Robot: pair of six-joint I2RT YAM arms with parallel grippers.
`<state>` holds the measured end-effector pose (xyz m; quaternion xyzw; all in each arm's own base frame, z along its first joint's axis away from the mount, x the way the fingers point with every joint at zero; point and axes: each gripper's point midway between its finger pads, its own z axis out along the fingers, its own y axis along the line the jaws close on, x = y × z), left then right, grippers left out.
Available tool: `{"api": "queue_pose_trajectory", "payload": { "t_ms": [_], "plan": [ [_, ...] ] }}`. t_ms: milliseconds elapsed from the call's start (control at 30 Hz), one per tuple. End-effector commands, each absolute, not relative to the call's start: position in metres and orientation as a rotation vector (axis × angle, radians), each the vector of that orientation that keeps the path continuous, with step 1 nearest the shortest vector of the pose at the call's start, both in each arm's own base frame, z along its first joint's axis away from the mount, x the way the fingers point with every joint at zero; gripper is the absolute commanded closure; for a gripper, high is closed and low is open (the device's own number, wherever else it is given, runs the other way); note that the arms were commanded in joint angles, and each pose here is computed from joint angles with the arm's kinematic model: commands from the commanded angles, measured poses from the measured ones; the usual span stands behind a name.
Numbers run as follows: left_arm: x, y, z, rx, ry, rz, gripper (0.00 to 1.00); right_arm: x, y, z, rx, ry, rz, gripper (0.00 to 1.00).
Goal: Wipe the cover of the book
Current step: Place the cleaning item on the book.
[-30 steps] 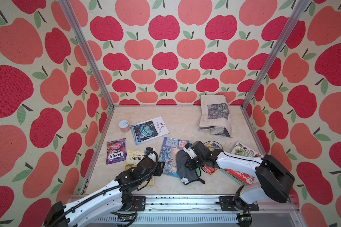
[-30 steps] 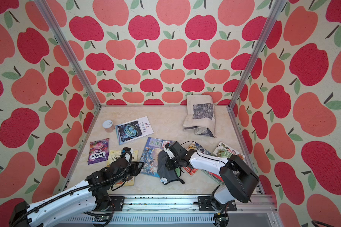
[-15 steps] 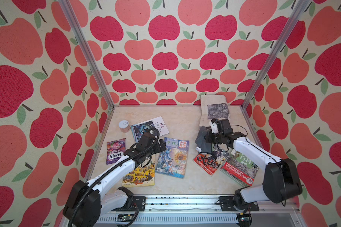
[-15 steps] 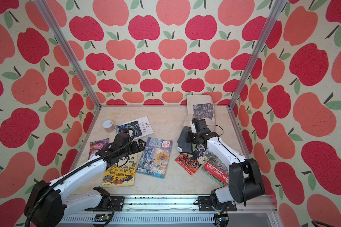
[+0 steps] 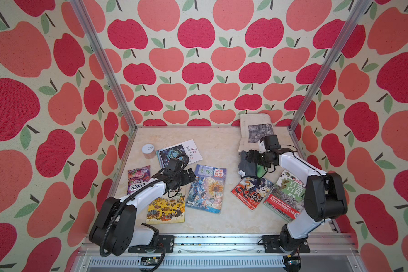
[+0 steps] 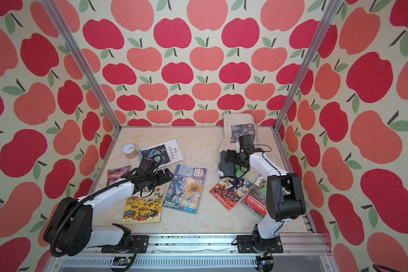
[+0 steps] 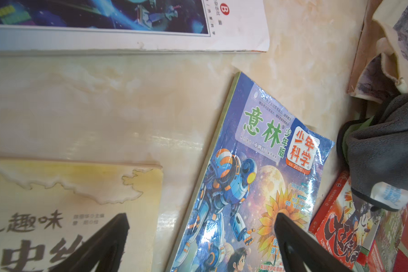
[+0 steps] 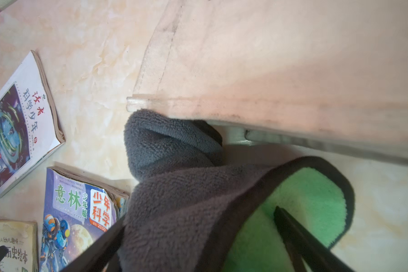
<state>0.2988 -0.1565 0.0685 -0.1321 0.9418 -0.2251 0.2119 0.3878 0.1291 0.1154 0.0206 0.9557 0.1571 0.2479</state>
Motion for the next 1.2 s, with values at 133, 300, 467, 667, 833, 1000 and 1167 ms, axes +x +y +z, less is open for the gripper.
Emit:
{"api": "queue_pose_trajectory", "payload": {
  "t_ms": [133, 300, 467, 667, 833, 1000, 1167],
  "plan": [
    [0.312, -0.174, 0.068, -0.294, 2.673, -0.775, 0.01, 0.350, 0.132, 0.181, -0.150, 2.464, 0.190, 0.01],
    [0.322, -0.182, 0.064, -0.241, 2.695, -0.810, 0.01, 0.342, 0.116, 0.189, -0.167, 2.461, 0.102, 0.01],
    [0.329, -0.185, 0.057, -0.229, 2.735, -0.794, 0.01, 0.340, 0.092, 0.204, -0.158, 2.437, -0.078, 0.01],
    [0.328, -0.185, 0.055, -0.223, 2.769, -0.786, 0.01, 0.311, 0.136, 0.180, -0.114, 2.639, 0.527, 0.01],
    [0.326, -0.185, 0.056, -0.212, 2.770, -0.783, 0.01, 0.285, 0.096, 0.178, -0.275, 2.590, -0.277, 0.01],
    [0.326, -0.189, 0.049, -0.223, 2.790, -0.810, 0.01, 0.272, 0.084, 0.226, -0.206, 2.437, -0.281, 0.01],
    [0.327, -0.194, 0.052, -0.225, 2.792, -0.853, 0.01, 0.262, 0.104, 0.240, -0.180, 2.388, 0.107, 0.01]
  ]
}}
